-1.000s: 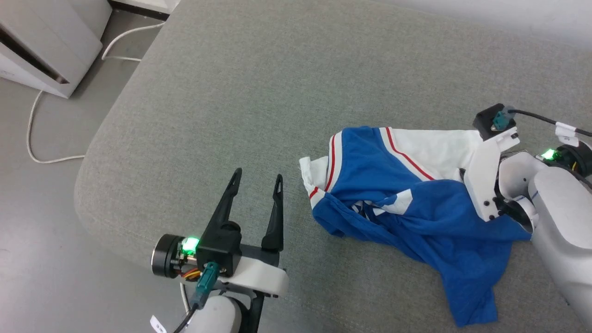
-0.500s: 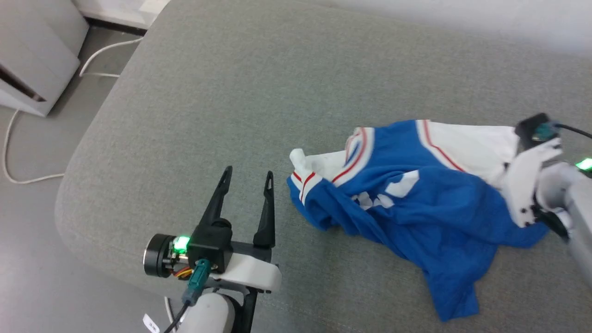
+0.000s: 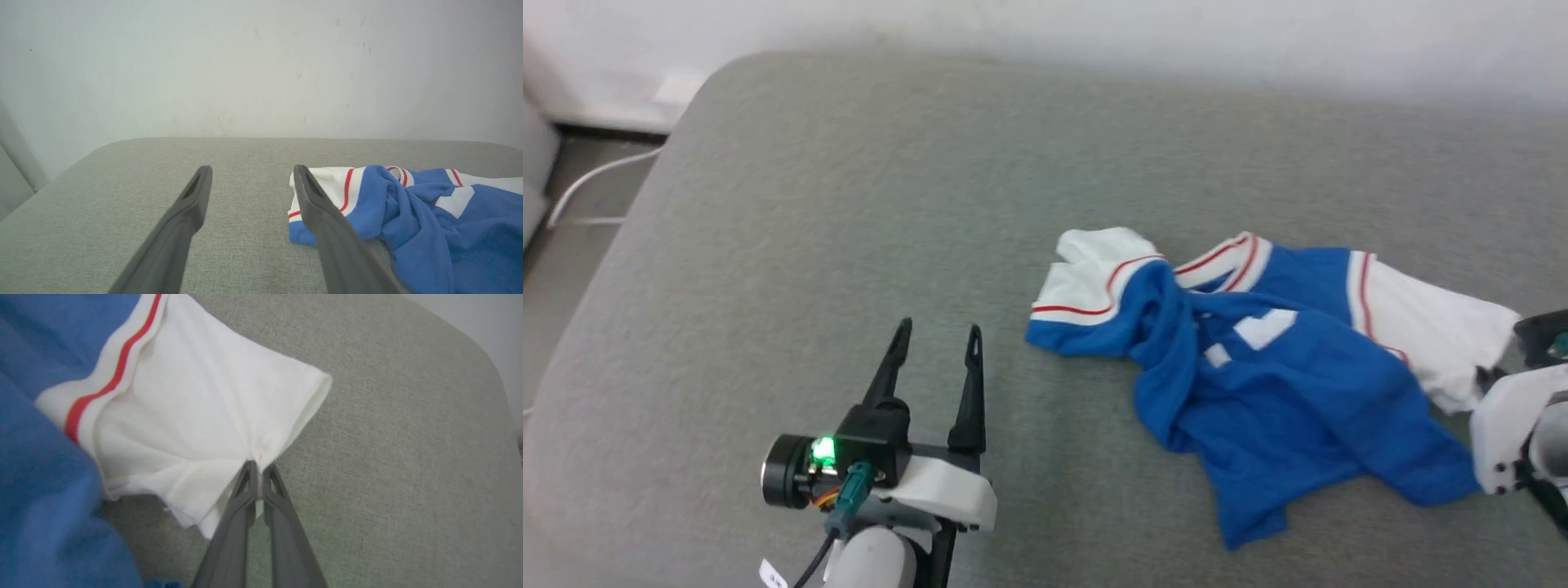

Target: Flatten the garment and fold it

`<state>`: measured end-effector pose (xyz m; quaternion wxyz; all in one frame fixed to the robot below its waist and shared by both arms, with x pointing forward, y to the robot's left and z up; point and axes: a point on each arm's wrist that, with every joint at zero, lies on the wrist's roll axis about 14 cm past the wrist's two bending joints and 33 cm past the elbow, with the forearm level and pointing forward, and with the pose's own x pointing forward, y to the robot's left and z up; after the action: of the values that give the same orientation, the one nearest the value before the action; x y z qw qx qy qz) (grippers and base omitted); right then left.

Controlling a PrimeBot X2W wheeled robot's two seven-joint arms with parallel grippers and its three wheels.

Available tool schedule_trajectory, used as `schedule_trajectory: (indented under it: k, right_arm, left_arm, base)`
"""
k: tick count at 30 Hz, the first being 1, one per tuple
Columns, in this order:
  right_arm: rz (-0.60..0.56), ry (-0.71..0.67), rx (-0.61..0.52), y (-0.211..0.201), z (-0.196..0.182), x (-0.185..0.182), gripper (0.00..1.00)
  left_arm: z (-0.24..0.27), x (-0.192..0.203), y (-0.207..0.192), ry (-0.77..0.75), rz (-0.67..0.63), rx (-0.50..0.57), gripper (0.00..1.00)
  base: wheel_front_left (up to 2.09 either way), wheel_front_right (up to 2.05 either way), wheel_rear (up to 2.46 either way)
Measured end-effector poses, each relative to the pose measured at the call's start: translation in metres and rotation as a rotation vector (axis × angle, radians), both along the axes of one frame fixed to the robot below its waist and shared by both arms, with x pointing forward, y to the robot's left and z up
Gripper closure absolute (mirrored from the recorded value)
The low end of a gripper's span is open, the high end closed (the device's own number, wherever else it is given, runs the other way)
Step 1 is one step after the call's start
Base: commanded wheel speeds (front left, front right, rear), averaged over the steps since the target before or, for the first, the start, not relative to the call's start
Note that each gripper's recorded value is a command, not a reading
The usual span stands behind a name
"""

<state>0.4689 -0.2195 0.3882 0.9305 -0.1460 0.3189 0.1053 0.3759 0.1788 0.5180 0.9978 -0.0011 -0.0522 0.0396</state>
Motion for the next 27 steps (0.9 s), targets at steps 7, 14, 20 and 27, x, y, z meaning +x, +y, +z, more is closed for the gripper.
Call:
schedule_trajectory:
  k: [7,14,20,27]
  right_arm:
    - [-0.042,-0.221,0.106,-0.001,0.044,-0.015,0.0]
    - [-0.184,-0.398,0.206,-0.018,0.084,-0.048,0.0]
    - [-0.29,-0.374,0.258,-0.02,0.078,-0.087,0.0]
    - [-0.354,-0.322,0.243,-0.029,0.061,-0.107,0.0]
  left_arm:
    - [-0.028,0.011,-0.032,0.087,-0.117,-0.033,0.0]
    - [-0.028,0.061,-0.083,0.238,-0.272,0.014,0.0]
    - [-0.044,0.09,-0.129,0.493,-0.394,0.112,0.0]
    - [-0.066,0.11,-0.153,0.676,-0.439,0.197,0.0]
  base:
    - [0.0,0.0,0.0]
    - [0.0,0.0,0.0]
    - [0.0,0.0,0.0]
    - [0.0,0.0,0.0]
